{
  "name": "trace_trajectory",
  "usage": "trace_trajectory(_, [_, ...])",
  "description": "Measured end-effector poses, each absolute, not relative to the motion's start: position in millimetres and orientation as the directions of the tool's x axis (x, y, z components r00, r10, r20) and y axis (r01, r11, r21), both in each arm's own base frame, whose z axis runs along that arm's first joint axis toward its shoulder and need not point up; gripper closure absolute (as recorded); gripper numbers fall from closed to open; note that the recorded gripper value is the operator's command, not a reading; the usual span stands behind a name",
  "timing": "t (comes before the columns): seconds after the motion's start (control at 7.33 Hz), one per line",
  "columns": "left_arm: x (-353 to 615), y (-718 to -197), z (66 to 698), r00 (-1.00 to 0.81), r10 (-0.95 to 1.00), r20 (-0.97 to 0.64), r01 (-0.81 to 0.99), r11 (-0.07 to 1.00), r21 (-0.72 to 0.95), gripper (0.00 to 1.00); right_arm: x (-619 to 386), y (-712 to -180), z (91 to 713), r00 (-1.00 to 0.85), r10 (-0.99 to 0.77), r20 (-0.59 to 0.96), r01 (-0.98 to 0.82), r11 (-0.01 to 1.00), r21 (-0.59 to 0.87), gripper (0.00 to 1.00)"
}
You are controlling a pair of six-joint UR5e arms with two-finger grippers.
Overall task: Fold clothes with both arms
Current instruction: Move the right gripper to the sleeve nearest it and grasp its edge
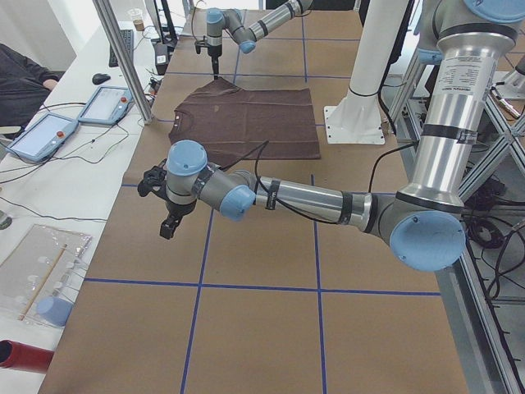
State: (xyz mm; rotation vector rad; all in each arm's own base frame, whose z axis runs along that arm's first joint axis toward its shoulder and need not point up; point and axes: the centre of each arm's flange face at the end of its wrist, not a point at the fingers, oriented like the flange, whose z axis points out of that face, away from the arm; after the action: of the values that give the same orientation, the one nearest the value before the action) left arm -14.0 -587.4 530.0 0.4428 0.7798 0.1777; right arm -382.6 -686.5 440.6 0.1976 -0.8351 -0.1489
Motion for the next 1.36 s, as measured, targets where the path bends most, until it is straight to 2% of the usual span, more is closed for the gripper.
trace_trajectory(0.14, [-14.0,-587.6,529.4,0.702,0.316,-0.639,0.007,0.893,0.449,0.00,-383.6,-687.4,449.5,0.671,-0.198,0.715,0.055,0.974,0.218,0.07])
trace_trajectory(0.55, [-13.4,-594.7,522.8,0.701,0.323,-0.636,0.007,0.889,0.459,0.00,-388.9,-686.2,457.6,0.678,-0.191,0.710,0.062,0.977,0.203,0.31])
trace_trajectory(0.68, [-13.2,-598.7,518.3,0.701,0.326,-0.634,0.008,0.886,0.464,0.00,-392.1,-684.5,458.2,0.677,-0.193,0.710,0.067,0.977,0.202,0.52])
trace_trajectory(0.82, [-13.1,-602.2,514.2,0.701,0.329,-0.633,0.009,0.883,0.468,0.00,-394.8,-683.0,458.3,0.676,-0.195,0.710,0.071,0.977,0.202,0.79])
trace_trajectory(0.95, [-12.8,-604.3,512.0,0.700,0.330,-0.633,0.010,0.882,0.471,0.00,-395.9,-682.4,458.5,0.676,-0.196,0.710,0.072,0.977,0.201,1.00])
trace_trajectory(1.36, [-12.8,-606.0,511.6,0.701,0.331,-0.632,0.009,0.882,0.472,0.00,-398.4,-683.9,447.5,0.668,-0.207,0.715,0.073,0.974,0.214,1.00])
